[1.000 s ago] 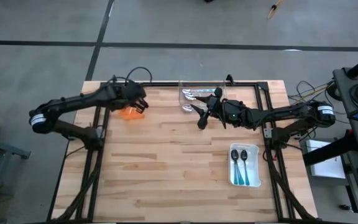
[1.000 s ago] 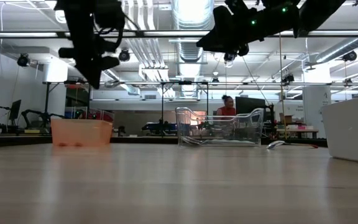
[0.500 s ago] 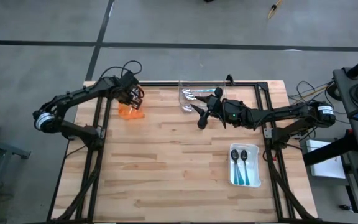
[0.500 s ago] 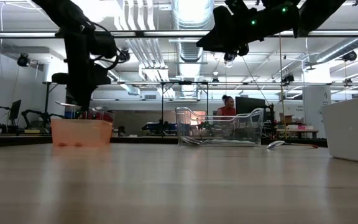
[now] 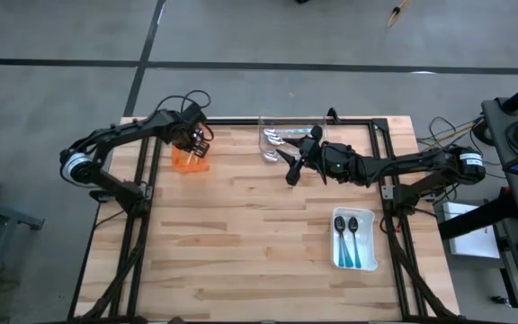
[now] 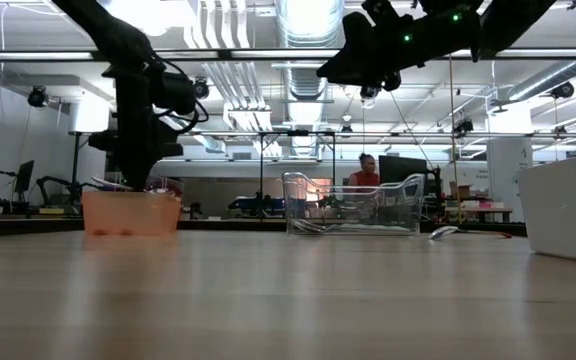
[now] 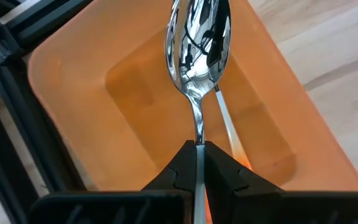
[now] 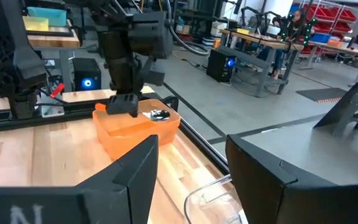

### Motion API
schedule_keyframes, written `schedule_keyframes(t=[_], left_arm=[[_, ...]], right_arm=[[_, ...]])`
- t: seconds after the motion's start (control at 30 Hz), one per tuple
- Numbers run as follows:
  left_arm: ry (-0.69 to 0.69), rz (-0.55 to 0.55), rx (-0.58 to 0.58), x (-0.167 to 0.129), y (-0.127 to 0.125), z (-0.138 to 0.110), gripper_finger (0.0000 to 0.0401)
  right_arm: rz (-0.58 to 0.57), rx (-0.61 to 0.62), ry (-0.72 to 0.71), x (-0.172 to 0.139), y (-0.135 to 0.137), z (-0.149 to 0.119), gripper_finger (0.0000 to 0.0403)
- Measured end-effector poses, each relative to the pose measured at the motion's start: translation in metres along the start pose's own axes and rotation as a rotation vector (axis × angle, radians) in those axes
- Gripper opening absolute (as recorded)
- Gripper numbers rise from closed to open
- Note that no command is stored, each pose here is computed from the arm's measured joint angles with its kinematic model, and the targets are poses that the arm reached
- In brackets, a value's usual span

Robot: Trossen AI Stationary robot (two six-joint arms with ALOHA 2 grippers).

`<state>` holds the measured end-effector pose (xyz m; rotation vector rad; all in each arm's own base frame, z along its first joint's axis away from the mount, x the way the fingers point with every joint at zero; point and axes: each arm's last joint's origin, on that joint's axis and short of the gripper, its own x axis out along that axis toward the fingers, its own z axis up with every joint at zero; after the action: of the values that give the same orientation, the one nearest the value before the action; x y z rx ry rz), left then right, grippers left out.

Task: Sort silverware by color (type)
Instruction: Put the orange spoon into the orange bin

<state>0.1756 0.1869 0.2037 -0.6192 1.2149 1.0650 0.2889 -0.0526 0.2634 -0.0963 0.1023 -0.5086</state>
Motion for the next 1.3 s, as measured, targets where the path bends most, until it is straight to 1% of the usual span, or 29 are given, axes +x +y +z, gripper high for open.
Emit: schedule_keyframes(t=[0.17,0.43,0.83,1.0,1.3], left_arm=[[0.000,0.000,-0.005,0.006,-0.002,0.003,0.0000],[-0.015,0.000,-0.063,0.007,0.000,0.005,0.0000],[-0.001,0.005,-0.097,0.016,0.000,-0.002,0.0000],[-0.023,-0.003,-0.108,0.016,0.000,0.000,0.0000],[-0.022,-0.002,-0.118,0.019,0.000,-0.002,0.0000]], right_arm=[[0.000,-0.001,0.003,0.000,0.000,0.000,0.0178],[0.000,-0.002,0.005,0.000,0.000,-0.001,0.0180],[0.001,-0.003,0.007,0.000,0.000,-0.001,0.0176],[0.001,-0.003,0.007,0.000,0.000,-0.001,0.0176],[0.001,-0.004,0.007,0.000,0.000,-0.001,0.0176]])
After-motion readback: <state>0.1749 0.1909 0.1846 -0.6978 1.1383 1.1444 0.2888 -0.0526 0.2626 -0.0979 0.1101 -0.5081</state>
